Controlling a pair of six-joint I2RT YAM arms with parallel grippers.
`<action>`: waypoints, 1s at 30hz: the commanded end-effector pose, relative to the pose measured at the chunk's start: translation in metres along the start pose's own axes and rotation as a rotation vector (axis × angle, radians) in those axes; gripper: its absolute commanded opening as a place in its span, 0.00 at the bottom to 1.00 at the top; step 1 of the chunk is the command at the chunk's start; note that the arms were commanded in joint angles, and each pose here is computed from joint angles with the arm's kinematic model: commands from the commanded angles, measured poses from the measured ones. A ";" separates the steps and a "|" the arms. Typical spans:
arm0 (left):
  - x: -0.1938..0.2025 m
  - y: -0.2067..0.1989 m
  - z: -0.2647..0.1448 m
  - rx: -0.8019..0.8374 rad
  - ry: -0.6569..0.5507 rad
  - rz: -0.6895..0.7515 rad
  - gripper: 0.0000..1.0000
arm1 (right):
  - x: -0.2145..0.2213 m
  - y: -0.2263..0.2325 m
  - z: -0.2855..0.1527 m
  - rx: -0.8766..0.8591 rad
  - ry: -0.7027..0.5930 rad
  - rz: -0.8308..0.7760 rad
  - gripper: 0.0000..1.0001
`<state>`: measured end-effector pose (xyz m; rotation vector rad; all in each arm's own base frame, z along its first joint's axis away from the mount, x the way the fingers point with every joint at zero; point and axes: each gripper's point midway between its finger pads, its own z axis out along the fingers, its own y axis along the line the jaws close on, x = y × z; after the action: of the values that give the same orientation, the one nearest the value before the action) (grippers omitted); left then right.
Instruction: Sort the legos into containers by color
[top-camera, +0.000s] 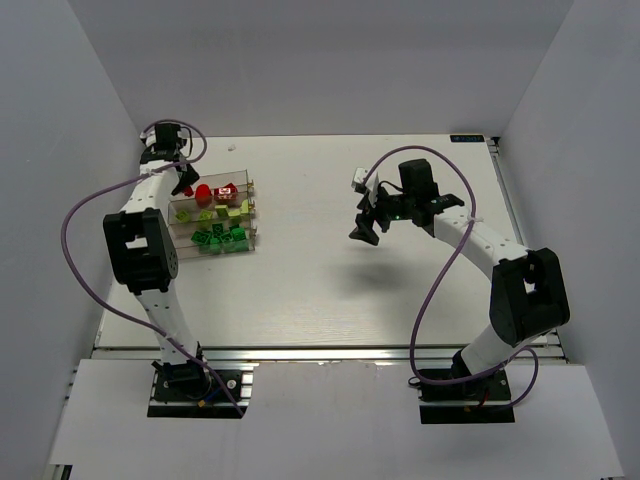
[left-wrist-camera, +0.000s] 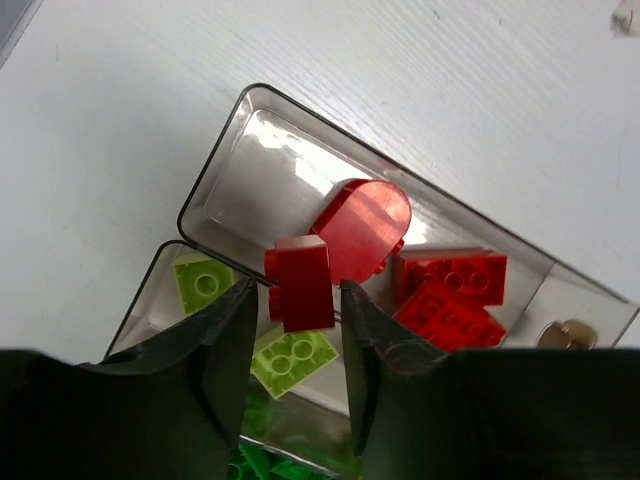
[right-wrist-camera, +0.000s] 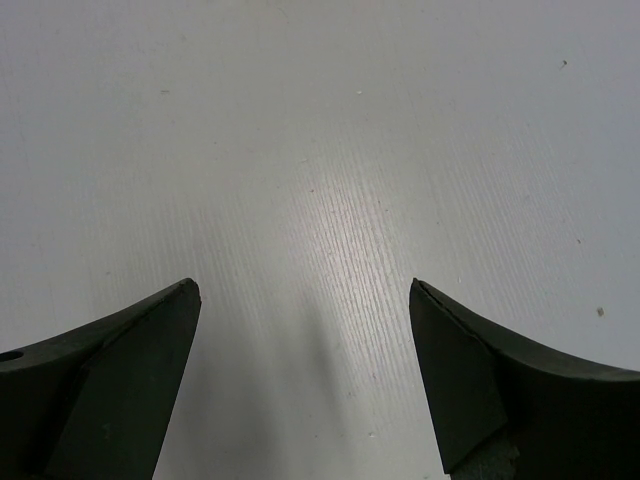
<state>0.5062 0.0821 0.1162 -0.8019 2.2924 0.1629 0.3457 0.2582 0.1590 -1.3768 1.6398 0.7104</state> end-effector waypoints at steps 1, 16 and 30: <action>-0.031 -0.005 -0.010 0.006 -0.098 -0.047 0.50 | -0.013 0.001 -0.008 0.016 -0.032 -0.015 0.89; -0.044 -0.008 -0.036 0.070 -0.124 -0.076 0.73 | -0.016 -0.005 -0.012 0.051 -0.030 -0.001 0.89; 0.006 -0.042 -0.161 0.626 -0.177 -0.081 0.98 | -0.008 -0.085 -0.043 0.366 0.009 0.389 0.89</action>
<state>0.4447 0.0167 0.2042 -0.6133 2.0664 -0.3158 0.3966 0.2251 0.1730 -0.9898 1.9041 0.5536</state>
